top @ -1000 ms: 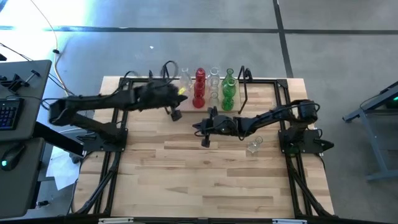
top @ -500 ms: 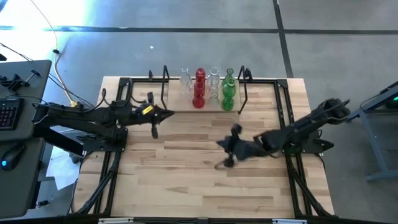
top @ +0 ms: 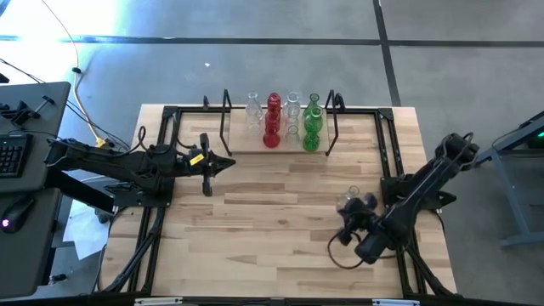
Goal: Sort vases onto shelf
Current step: Put the transparent vase aligned with the other transparent vases on the shelf
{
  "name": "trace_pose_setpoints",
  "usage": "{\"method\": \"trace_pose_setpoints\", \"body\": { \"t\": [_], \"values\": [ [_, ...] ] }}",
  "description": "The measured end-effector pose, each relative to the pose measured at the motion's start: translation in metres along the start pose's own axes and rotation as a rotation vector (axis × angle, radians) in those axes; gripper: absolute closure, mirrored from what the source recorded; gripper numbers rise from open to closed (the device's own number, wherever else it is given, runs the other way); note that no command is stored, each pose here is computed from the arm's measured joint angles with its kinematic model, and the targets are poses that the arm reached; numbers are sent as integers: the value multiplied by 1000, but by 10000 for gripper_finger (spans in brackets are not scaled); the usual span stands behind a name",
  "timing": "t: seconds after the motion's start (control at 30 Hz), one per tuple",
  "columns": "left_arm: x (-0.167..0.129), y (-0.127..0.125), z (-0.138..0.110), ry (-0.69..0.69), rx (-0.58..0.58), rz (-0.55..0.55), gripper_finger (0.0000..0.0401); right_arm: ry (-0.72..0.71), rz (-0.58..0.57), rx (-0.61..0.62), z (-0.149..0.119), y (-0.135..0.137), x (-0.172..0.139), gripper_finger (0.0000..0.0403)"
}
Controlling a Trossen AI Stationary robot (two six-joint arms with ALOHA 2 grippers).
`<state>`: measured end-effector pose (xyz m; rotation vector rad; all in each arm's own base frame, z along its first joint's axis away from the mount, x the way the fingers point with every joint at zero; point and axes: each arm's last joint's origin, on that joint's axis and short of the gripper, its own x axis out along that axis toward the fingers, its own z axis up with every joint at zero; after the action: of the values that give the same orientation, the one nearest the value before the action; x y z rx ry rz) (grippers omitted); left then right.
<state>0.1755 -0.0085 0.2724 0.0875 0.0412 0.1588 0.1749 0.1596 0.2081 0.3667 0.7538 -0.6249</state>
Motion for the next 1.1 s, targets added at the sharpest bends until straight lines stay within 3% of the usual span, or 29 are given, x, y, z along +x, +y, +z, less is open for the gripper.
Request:
{"method": "trace_pose_setpoints", "body": {
  "t": [0.13, 0.3, 0.5, 0.67, 0.9, 1.1],
  "values": [
    [0, 0, -1, 2, -3, 0, 401, 69, -124, 107, -8, -10, 2, 384],
    [0, 0, -1, 3, -10, 0, 401, 140, -265, 162, -17, -16, 7, 314],
    [0, 0, -1, 4, -10, 0, 401, 81, -397, 228, -16, -24, 12, 217],
    [0, 0, -1, 10, -19, -7, 401, -71, -363, 217, -9, -25, 15, 171],
    [0, -1, -1, 9, -18, -12, 401, -115, -389, 198, 4, -29, 32, 177],
    [-1, -6, -1, 7, -16, -33, 401, -140, -283, 151, 14, -15, 48, 248]
  ]
}}
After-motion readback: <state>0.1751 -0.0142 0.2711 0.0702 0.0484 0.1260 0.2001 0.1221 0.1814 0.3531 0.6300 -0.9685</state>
